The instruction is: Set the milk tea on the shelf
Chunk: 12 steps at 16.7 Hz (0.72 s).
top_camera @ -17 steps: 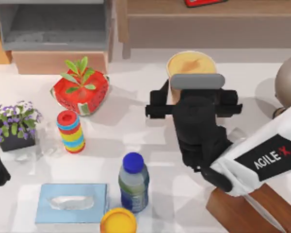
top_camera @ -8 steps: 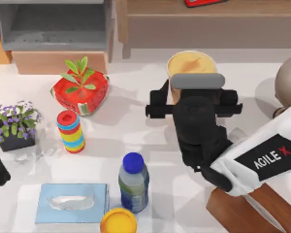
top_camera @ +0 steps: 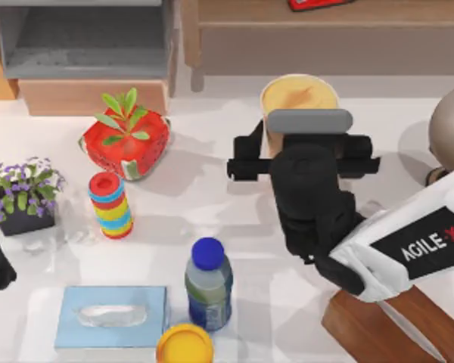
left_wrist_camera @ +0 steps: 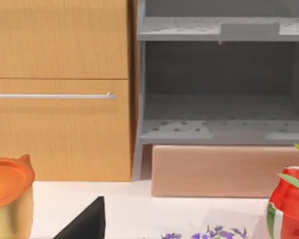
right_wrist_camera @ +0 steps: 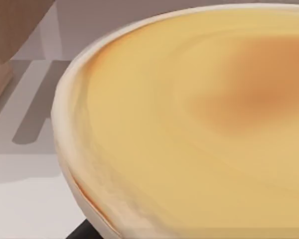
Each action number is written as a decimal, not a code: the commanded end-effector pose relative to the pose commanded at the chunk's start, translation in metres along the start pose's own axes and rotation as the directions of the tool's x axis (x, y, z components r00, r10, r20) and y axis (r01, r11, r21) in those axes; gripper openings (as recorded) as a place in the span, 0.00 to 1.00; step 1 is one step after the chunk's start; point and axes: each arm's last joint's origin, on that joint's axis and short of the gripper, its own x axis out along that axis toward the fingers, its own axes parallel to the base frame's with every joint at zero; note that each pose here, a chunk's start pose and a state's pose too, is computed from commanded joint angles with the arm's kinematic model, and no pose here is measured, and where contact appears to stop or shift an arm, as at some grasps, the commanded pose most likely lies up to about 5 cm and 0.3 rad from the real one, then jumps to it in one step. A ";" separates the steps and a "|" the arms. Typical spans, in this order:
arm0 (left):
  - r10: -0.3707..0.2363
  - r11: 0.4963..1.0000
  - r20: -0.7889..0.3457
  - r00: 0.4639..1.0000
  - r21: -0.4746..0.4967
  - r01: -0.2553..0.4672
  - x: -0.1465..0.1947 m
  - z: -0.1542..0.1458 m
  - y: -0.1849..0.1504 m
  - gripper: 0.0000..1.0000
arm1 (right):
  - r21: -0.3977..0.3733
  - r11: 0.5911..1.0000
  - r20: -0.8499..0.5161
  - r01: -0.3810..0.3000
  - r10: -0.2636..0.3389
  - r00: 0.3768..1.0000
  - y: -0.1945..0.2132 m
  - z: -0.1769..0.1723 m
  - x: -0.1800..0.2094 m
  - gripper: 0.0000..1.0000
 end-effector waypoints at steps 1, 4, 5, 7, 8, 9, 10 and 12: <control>0.000 1.000 0.000 1.000 0.000 0.000 0.000 0.000 0.000 1.00 | 0.000 1.000 0.000 0.000 0.000 1.000 0.000 0.000 0.000 0.00; 0.000 1.000 0.000 1.000 0.000 0.000 0.000 0.000 0.000 1.00 | 0.015 1.000 0.014 -0.003 0.003 1.000 0.001 0.005 0.001 0.00; 0.000 1.000 0.000 1.000 0.000 0.000 0.000 0.000 0.000 1.00 | 0.035 0.999 0.035 -0.008 0.007 0.999 0.002 0.014 0.003 0.00; 0.000 1.000 0.000 1.000 0.000 0.000 0.000 0.000 0.000 1.00 | 0.070 0.997 0.078 -0.021 0.015 0.997 0.002 0.036 0.008 0.00; 0.000 1.000 0.000 1.000 0.000 0.000 0.000 0.000 0.000 1.00 | 0.084 0.996 0.098 -0.027 0.018 0.995 0.001 0.048 0.011 0.00; 0.000 1.000 0.000 1.000 0.000 0.000 0.000 0.000 0.000 1.00 | 0.094 0.995 0.116 -0.032 0.021 0.993 -0.002 0.061 0.015 0.00; 0.000 1.000 0.000 1.000 0.000 0.000 0.000 0.000 0.000 1.00 | 0.102 0.994 0.133 -0.037 0.023 0.991 -0.005 0.073 0.019 0.00; 0.000 1.000 0.000 1.000 0.000 0.000 0.000 0.000 0.000 1.00 | 0.110 0.993 0.161 -0.042 0.024 0.987 -0.013 0.099 0.028 0.00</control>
